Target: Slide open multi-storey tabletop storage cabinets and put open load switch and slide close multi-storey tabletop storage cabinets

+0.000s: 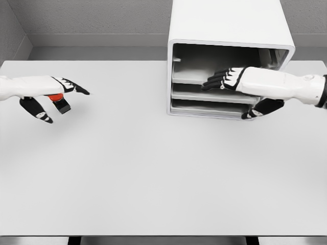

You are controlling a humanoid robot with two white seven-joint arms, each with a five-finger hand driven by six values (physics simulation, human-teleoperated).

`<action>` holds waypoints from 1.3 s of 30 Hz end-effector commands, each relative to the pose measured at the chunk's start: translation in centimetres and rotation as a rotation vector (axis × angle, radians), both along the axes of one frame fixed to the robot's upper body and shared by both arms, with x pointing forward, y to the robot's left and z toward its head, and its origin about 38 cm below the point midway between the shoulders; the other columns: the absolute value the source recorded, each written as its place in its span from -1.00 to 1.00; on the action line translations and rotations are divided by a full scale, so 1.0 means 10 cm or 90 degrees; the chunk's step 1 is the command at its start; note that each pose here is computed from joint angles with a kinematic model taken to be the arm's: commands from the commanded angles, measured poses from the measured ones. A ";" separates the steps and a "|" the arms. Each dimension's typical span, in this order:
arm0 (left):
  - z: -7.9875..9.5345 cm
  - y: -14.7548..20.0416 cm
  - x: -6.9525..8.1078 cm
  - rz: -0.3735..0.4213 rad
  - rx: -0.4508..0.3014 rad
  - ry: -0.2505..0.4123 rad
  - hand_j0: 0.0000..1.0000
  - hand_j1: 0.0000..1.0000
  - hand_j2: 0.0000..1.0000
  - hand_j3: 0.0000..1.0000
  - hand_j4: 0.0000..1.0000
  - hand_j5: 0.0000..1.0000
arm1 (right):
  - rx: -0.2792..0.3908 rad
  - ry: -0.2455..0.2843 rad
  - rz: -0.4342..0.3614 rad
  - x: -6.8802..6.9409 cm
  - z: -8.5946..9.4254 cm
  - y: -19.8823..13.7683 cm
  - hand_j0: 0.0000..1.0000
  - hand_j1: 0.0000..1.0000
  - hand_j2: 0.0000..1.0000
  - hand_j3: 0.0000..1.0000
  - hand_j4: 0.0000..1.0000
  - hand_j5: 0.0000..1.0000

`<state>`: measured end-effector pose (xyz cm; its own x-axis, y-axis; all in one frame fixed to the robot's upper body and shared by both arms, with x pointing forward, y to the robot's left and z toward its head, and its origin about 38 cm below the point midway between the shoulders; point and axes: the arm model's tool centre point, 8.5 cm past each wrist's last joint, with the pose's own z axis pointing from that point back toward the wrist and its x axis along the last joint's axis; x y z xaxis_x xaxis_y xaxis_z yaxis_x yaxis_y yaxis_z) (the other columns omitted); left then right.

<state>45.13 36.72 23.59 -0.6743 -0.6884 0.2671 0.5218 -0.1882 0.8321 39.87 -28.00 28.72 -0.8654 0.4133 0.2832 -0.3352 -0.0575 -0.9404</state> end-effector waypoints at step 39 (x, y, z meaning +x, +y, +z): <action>-0.36 0.18 0.44 0.106 0.023 0.027 1.00 1.00 1.00 1.00 1.00 1.00 | 0.009 -0.019 -0.046 0.38 -0.22 0.06 1.00 1.00 1.00 1.00 1.00 1.00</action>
<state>49.47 38.56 19.96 -0.5419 -0.7991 0.2601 0.5822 -0.1338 0.8020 43.48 -27.70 26.58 -0.8410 0.4765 0.2563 -0.3071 -0.0303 -0.9512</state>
